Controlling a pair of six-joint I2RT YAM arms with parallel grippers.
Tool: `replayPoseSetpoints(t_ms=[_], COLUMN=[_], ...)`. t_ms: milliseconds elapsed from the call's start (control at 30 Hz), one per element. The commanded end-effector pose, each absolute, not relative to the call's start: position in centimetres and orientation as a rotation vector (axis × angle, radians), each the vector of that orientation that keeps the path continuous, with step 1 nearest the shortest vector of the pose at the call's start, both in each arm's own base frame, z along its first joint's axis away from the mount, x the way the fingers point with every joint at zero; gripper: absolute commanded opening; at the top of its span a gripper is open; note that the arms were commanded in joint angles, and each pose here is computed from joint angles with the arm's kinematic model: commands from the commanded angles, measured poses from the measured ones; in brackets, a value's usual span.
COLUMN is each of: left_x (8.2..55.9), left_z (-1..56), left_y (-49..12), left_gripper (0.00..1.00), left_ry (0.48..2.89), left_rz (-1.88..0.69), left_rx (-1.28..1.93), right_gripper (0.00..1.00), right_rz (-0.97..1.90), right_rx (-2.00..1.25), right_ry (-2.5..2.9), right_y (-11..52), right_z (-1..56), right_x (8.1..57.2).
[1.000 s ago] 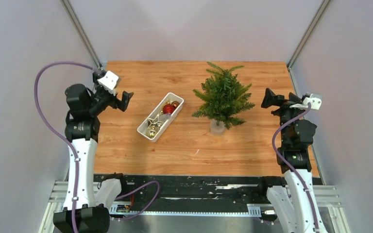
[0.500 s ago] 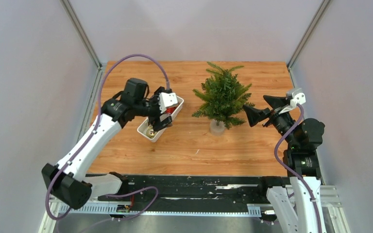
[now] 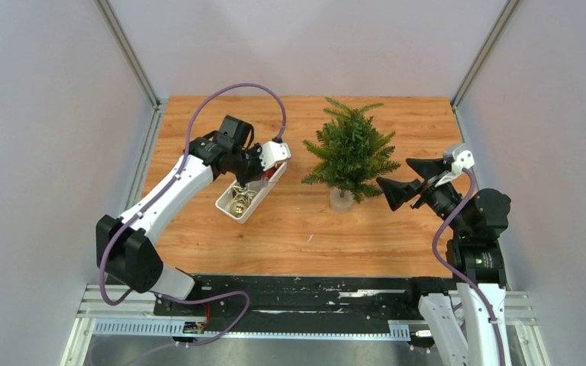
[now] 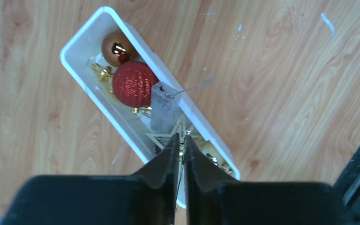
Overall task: Decorate the small christmas tree
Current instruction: Pick up the decoration item from the center of the board.
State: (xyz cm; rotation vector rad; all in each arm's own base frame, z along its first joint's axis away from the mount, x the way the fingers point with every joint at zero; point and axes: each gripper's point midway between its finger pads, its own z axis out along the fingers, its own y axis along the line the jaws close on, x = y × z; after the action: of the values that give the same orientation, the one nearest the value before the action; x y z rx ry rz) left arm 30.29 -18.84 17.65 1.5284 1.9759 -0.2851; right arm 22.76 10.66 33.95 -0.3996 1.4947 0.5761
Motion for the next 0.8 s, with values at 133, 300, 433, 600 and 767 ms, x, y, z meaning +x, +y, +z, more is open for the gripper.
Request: replayPoseSetpoints(t_ms=[133,300,433,600,767], left_x=[30.6,30.5,30.2,27.4,22.3], left_z=[27.4,33.9,39.4,45.5,50.3], left_y=[-19.8,-18.1,-16.2,-14.9,-15.8], left_gripper=[0.0,0.0,0.0,0.0,0.0], left_ry=[1.796,1.712,1.615,1.492,1.393], left_rz=[-0.286,-0.179,-0.083,-0.096,-0.278], left_rx=[1.36,1.195,1.046,0.952,0.981], right_gripper=[1.0,1.0,1.0,1.0,1.0], right_rz=[0.644,0.663,0.688,0.727,0.78], right_rx=[-0.509,-0.545,-0.561,-0.59,-0.673], right_ry=[1.398,1.358,1.34,1.328,1.266], right_y=[12.3,12.8,13.1,13.7,14.7], right_z=[37.7,39.1,40.0,40.9,43.7], right_x=[20.3,19.0,18.4,17.8,15.8])
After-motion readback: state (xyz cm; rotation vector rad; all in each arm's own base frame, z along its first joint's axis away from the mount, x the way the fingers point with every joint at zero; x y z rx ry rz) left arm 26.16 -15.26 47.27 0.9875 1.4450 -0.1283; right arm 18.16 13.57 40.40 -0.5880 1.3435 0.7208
